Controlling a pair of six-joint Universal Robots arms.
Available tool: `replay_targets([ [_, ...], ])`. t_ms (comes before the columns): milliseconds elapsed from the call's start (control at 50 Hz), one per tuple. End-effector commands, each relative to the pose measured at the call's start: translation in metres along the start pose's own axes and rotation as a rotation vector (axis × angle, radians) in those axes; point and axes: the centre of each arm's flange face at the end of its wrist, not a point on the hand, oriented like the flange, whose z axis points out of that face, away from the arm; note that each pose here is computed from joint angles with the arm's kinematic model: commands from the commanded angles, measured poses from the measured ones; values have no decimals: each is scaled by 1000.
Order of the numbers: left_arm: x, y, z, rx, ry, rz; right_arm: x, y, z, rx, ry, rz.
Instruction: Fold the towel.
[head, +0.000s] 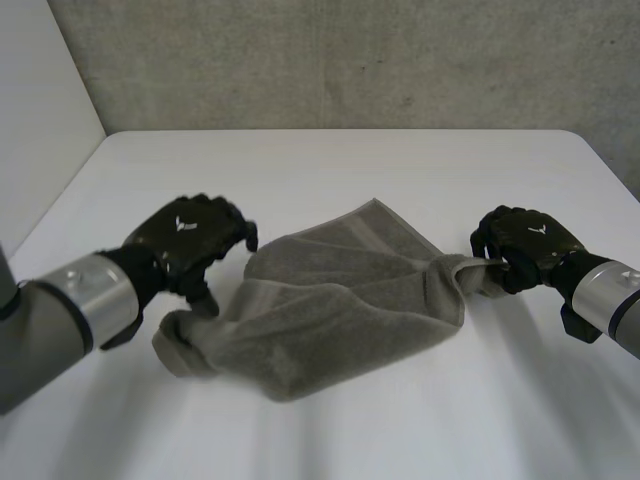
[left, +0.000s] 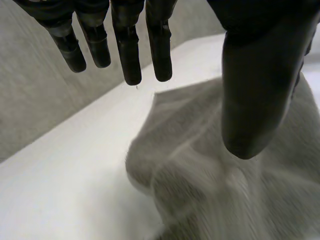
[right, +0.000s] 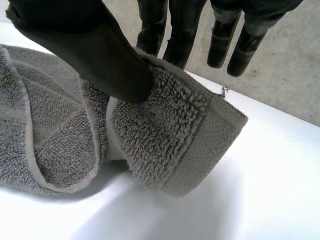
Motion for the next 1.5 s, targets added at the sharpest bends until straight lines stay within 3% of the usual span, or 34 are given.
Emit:
replay_targets([
  [20,4,1,36,-13,43,-1,0,1,0,-2,1,1],
  [260,-4,33,98,-133,55,-27,1,3,3,-3,1,0],
  [820,4,68,112,-257,62,23,3,8,5,-21,0,-47],
  [980,10,55,103,-245,62,37,7,2,3,-8,19,-53],
  [1100,8,24,70,-182,33,50,7,-14,-3,10,21,-75],
  [1300,8,11,26,-117,-15,61,-7,-28,-29,-144,-43,-214],
  [1440,-23,35,20,-127,-117,26,-21,-21,-43,-282,-144,-397],
  [1500,-40,41,30,-119,-148,17,-16,-25,-33,-278,-114,-422],
])
